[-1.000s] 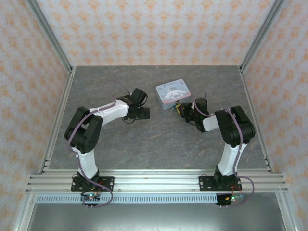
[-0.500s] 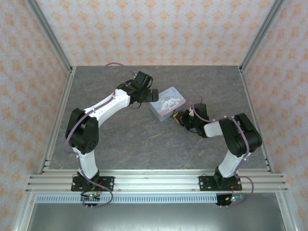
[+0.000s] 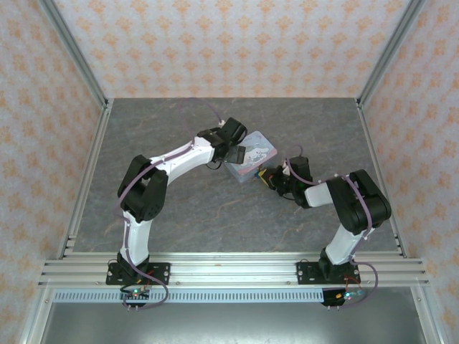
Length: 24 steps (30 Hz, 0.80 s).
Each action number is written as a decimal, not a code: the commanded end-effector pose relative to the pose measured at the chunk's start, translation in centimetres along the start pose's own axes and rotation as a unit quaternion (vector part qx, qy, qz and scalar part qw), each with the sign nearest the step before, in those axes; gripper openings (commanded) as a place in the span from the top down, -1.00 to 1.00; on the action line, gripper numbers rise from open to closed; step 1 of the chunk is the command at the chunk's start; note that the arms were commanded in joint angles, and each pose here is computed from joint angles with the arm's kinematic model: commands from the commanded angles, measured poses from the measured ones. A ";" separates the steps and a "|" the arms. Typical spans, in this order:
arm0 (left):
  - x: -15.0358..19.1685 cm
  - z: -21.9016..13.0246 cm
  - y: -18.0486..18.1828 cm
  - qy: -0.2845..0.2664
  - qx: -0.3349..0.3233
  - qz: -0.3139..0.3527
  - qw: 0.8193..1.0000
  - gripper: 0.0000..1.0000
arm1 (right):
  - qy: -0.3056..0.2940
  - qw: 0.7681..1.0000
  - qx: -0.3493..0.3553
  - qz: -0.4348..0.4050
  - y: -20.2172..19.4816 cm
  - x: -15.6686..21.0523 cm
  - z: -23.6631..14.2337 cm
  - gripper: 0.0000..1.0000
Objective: Unlock a padlock with a key
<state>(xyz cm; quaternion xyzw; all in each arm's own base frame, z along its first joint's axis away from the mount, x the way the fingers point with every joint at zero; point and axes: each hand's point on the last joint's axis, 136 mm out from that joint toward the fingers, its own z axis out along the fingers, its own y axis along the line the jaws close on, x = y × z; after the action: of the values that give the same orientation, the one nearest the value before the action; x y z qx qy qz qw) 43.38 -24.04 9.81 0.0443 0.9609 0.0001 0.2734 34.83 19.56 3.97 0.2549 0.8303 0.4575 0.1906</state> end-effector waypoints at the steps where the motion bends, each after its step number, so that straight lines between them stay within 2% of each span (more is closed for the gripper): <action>1: 2.1 0.8 1.6 0.031 -0.051 0.038 0.997 -0.85 | 0.013 0.999 0.043 0.017 -2.4 1.0 -0.1 1.00; 7: 3.7 2.1 2.4 0.053 -0.081 0.063 0.993 -0.81 | -0.002 0.999 0.030 0.038 -2.1 0.0 -0.3 1.00; 16: 6.4 4.0 2.8 0.091 -0.093 0.086 0.988 -0.73 | -0.013 0.996 -0.017 0.092 -0.5 -1.8 0.7 1.00; 20: 7.1 4.4 2.9 0.099 -0.093 0.089 0.987 -0.71 | -0.009 0.995 -0.011 0.101 -0.6 -1.8 0.8 1.00; 24: 7.6 4.8 3.0 0.107 -0.096 0.094 0.985 -0.67 | -0.004 0.996 0.023 0.086 -1.0 -1.8 0.5 1.00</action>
<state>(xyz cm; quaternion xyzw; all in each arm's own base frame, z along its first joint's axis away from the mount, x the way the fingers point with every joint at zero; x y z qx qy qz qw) 43.88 -24.39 9.21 0.0611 0.9539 0.0276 0.2926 36.26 19.43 4.25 0.3103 0.7986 0.4912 0.1571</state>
